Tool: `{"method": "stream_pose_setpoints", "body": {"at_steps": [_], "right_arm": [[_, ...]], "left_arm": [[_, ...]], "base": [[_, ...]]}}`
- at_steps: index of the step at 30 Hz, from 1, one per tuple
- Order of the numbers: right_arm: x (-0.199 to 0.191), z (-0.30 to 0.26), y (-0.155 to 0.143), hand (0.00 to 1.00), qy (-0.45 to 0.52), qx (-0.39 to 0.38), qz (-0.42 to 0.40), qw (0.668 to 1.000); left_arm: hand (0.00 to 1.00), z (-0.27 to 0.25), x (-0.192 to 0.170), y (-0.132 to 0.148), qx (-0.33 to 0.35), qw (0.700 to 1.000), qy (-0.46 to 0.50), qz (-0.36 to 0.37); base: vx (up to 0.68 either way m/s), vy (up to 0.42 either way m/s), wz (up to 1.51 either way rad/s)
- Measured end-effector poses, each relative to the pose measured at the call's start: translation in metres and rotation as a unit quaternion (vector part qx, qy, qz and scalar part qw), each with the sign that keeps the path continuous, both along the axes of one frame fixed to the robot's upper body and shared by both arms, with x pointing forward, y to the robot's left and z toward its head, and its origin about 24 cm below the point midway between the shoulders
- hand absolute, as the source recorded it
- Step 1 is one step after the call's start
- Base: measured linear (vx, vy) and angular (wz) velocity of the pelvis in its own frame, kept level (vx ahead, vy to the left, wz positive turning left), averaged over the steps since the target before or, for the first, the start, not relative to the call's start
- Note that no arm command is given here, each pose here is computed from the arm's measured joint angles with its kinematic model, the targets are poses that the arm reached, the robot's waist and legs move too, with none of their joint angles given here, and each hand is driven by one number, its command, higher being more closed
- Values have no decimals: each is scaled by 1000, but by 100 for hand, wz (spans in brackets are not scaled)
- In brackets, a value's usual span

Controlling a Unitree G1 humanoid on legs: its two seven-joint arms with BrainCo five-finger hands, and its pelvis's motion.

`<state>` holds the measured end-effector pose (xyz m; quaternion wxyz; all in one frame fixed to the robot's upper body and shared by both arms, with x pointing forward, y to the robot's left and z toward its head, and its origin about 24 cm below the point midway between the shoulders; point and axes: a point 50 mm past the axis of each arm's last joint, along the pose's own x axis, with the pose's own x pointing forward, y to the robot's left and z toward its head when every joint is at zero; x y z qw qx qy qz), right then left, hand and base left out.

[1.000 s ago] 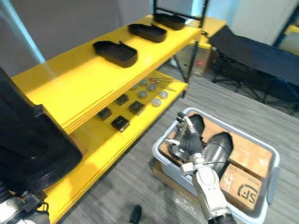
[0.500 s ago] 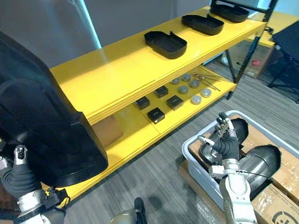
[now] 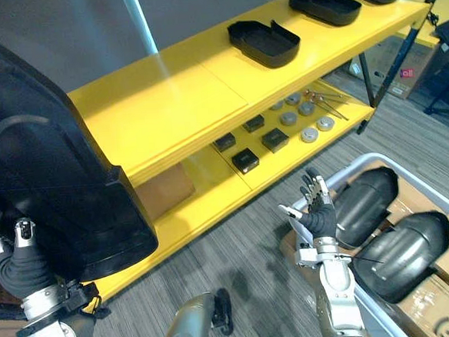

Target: Walk over and take plastic housings, then place them on the shelf

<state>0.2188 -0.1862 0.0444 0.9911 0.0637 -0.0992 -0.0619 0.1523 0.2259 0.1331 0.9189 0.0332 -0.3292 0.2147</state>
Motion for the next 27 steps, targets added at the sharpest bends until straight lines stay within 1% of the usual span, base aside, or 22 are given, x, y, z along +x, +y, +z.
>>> {"method": "stream_pose_setpoints", "body": {"at_steps": [1,4,8,9,11,14,17,19,21,27], "right_arm": [[0,1,1,0,-8,4,-1,1000],[-1,6,1,0,-28,2,-3,1000],[2,14,-4,0,-48,-12,-6,999],[1,15,-12,0,-48,-17,-21,998],[0,16,-19,0,-48,-19,-37,998],[0,21,-25,0,-62,-26,-54,996],[7,39,-33,0,-96,-62,-72,991],[2,48,-55,0,-108,-82,-131,982],[-1,53,-66,0,-114,-86,-165,976],[-12,75,-58,0,-174,-92,-150,969]], "left_arm": [[100,3,-1,5,21,1000,2,11],[100,3,0,9,25,999,8,27],[100,8,9,8,21,1000,-9,19],[100,7,19,7,22,1000,-8,7],[100,4,26,5,16,1000,-2,-1],[100,-2,24,3,10,1000,16,-2],[100,-4,25,1,2,1000,17,-4],[100,-4,34,-12,2,999,10,-44],[100,-3,39,-20,1,998,5,-66],[100,6,45,-28,12,994,-18,-105]], "base": [[201,171,42],[275,189,41],[282,98,63],[262,-2,114],[298,-84,104],[289,-174,80],[226,-224,69],[140,-220,113],[93,-108,37],[50,5,-21]]}}
